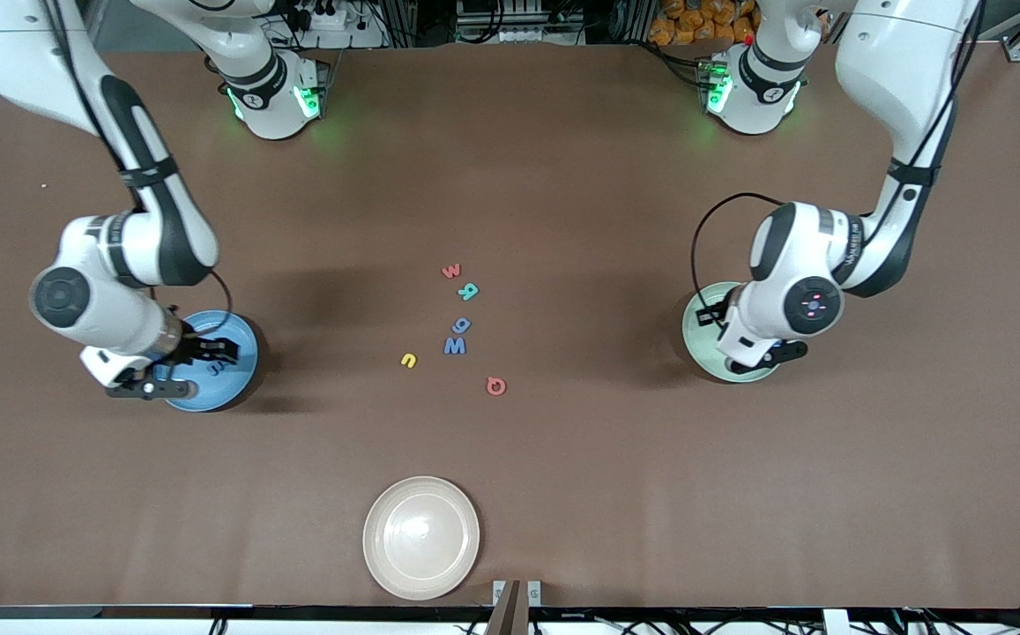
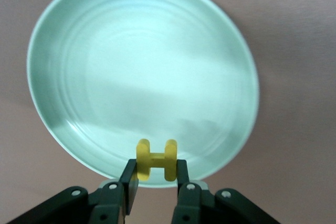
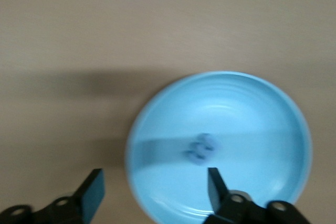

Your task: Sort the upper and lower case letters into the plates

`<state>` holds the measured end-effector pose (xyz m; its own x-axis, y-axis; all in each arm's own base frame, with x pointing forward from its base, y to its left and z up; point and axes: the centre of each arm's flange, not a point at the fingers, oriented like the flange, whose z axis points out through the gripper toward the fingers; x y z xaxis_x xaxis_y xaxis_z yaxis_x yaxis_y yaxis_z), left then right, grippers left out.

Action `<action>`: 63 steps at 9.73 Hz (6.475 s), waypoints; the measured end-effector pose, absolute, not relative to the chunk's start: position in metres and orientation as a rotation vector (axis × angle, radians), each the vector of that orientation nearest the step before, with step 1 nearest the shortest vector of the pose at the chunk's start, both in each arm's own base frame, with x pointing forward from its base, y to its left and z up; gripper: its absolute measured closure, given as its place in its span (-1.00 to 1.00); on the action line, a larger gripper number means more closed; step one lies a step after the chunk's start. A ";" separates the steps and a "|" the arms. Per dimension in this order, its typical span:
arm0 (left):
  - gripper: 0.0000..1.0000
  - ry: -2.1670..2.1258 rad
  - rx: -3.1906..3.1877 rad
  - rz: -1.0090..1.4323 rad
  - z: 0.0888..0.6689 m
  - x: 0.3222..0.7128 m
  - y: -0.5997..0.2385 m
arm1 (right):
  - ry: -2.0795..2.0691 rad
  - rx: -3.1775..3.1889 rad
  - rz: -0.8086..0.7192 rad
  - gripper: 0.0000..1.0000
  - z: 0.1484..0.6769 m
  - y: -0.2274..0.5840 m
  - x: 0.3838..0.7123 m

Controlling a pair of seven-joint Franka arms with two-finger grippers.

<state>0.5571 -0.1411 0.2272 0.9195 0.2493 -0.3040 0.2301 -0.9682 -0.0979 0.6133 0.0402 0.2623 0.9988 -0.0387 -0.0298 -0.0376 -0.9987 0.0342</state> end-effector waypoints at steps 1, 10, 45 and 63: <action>0.33 -0.367 -3.025 0.485 0.225 0.556 -0.137 | -0.112 3.113 -0.033 -1.00 0.263 0.074 0.617; -0.77 -0.304 -3.093 0.361 0.213 0.550 -0.190 | -0.647 3.124 -0.158 -1.00 0.200 0.281 0.600; -0.97 0.004 -3.193 -0.548 0.170 0.541 -0.533 | 0.052 3.098 -0.296 -0.12 0.243 -0.062 0.612; -0.71 0.148 -3.171 -0.664 0.155 0.550 -0.526 | 0.088 3.104 -0.271 -1.00 0.245 -0.046 0.616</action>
